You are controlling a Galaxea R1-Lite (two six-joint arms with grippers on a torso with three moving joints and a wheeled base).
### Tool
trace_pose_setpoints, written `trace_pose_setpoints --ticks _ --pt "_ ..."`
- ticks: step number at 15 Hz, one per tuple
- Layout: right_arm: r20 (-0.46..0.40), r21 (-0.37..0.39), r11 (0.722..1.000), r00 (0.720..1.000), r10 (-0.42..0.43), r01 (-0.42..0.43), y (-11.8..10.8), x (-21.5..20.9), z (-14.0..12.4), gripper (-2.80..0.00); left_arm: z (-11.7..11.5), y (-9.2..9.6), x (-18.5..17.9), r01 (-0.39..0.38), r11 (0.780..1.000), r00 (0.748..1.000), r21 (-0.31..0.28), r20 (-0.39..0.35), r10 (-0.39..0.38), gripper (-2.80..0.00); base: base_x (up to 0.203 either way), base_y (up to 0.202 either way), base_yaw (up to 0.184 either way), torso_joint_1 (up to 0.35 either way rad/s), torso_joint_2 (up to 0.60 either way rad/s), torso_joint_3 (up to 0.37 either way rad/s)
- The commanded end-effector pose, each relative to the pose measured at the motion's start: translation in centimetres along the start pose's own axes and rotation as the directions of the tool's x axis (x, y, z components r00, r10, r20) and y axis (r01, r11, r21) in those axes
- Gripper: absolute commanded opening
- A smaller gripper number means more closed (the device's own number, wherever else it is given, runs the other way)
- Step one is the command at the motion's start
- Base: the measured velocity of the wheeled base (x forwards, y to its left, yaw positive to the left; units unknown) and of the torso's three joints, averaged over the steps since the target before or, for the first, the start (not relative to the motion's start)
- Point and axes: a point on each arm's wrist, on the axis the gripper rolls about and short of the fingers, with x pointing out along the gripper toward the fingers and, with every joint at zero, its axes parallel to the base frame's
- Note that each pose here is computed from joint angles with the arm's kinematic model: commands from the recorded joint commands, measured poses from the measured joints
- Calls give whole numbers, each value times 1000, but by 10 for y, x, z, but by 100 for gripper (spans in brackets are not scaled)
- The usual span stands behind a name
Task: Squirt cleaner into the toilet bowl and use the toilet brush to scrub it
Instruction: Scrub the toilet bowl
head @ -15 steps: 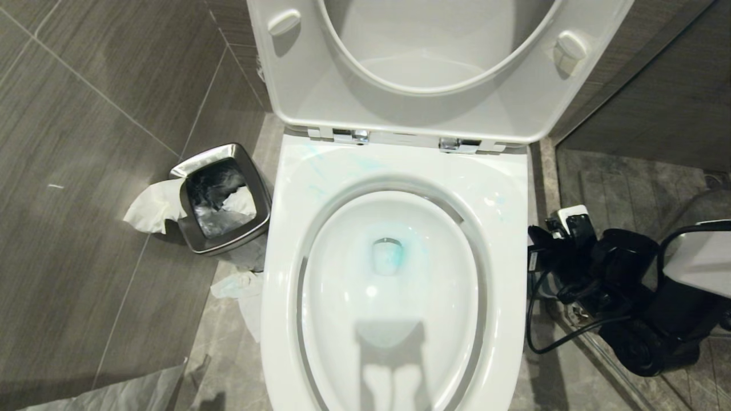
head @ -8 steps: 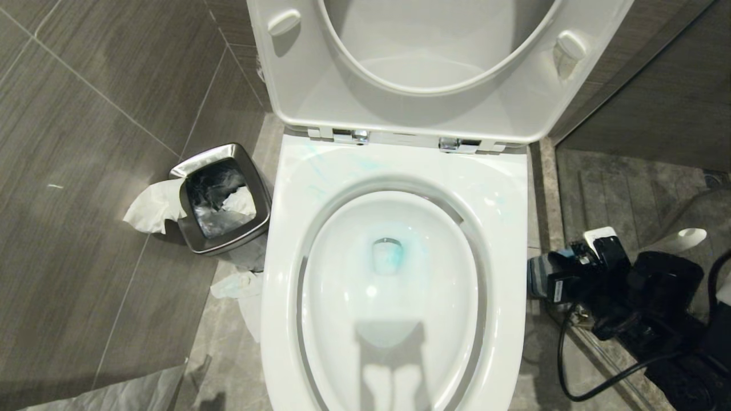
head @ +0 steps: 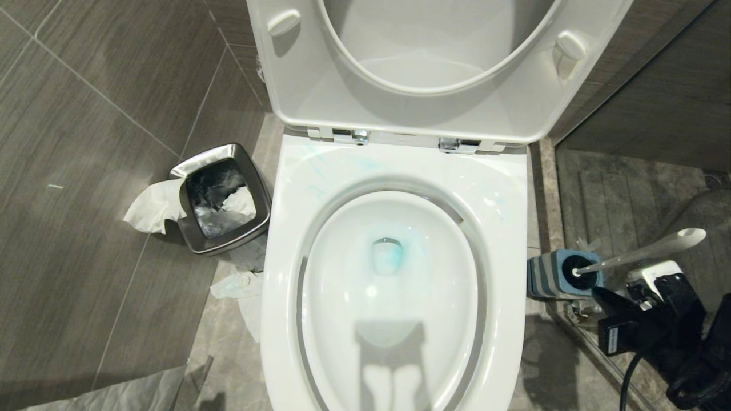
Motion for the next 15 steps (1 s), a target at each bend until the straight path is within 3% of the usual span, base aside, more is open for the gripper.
trace_pose_setpoints --ticks 1,4,7,9,11,15 --pt "67 3 999 996 -52 52 -9 -14 11 -280 0 0 0 0 1000 1000 0 -2 0 -280 0 0 0 0 0 0" --pt "125 -32 994 987 -100 105 -17 -6 23 -280 0 0 0 0 1000 1000 0 -2 0 -280 0 0 0 0 0 0" --pt "200 -9 985 965 -167 172 -33 19 53 -280 0 0 0 0 1000 1000 0 -2 0 -280 0 0 0 0 0 0" --pt "192 1 983 965 -181 184 -49 27 83 -280 0 0 0 0 1000 1000 0 -2 0 -280 0 0 0 0 0 0" --pt "140 42 987 977 -161 157 -58 24 105 -280 0 0 0 0 1000 1000 0 -3 0 -280 0 0 0 0 0 0" --pt "77 72 997 997 -5 0 -55 -16 102 -280 0 0 0 0 1000 1000 0 -2 0 -280 0 0 0 0 0 0"
